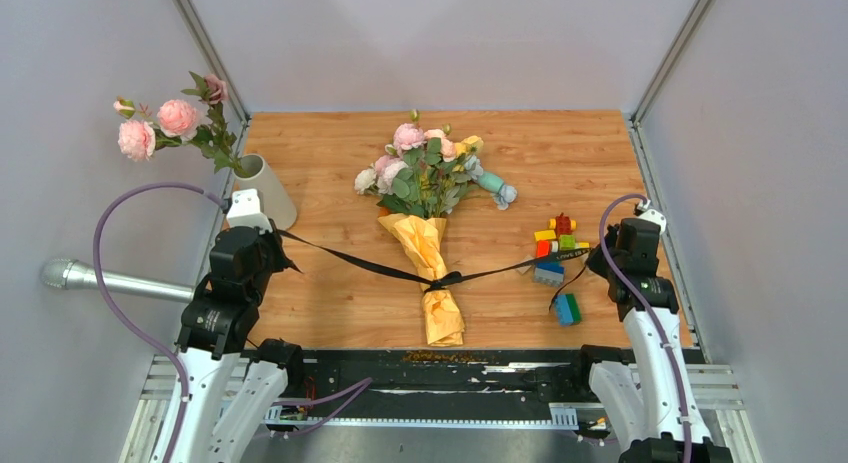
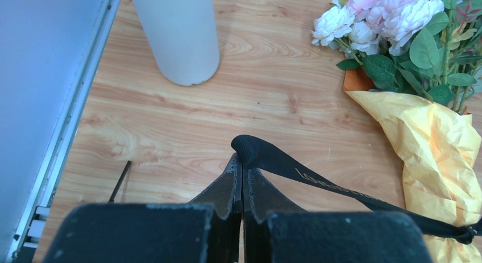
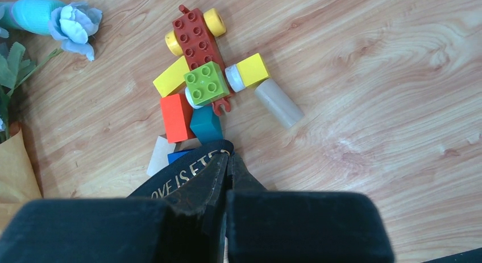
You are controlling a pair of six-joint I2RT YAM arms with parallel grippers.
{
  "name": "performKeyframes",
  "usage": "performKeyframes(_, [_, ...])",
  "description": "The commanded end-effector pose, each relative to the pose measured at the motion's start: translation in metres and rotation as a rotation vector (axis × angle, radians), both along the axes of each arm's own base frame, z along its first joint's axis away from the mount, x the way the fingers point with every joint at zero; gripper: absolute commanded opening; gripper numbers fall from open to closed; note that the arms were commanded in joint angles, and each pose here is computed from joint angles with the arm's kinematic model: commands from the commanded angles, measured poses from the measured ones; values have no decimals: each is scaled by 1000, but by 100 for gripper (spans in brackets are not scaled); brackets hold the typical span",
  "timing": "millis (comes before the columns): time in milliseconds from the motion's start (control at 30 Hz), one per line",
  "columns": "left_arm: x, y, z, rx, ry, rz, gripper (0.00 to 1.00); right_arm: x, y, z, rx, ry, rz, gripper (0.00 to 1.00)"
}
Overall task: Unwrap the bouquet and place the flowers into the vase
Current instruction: Untie the ribbon from the wrapping paper.
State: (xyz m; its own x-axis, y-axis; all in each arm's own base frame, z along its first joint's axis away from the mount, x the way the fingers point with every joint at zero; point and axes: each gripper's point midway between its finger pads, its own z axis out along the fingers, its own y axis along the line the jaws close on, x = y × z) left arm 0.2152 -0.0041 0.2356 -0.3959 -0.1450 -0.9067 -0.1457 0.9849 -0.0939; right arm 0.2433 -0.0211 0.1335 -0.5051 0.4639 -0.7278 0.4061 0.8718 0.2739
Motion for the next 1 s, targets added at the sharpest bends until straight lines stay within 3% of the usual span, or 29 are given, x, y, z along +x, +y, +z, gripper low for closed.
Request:
performKeyframes(0, [6, 10, 22, 56, -77, 17, 0, 6, -9, 15, -13, -38, -49, 0])
performKeyframes(400, [9, 21, 5, 152, -51, 35, 0, 5, -11, 1, -7, -9, -66, 0])
performKeyframes(967, [-4, 52, 2, 208, -32, 206, 0, 4, -16, -9, -3, 12, -92, 0])
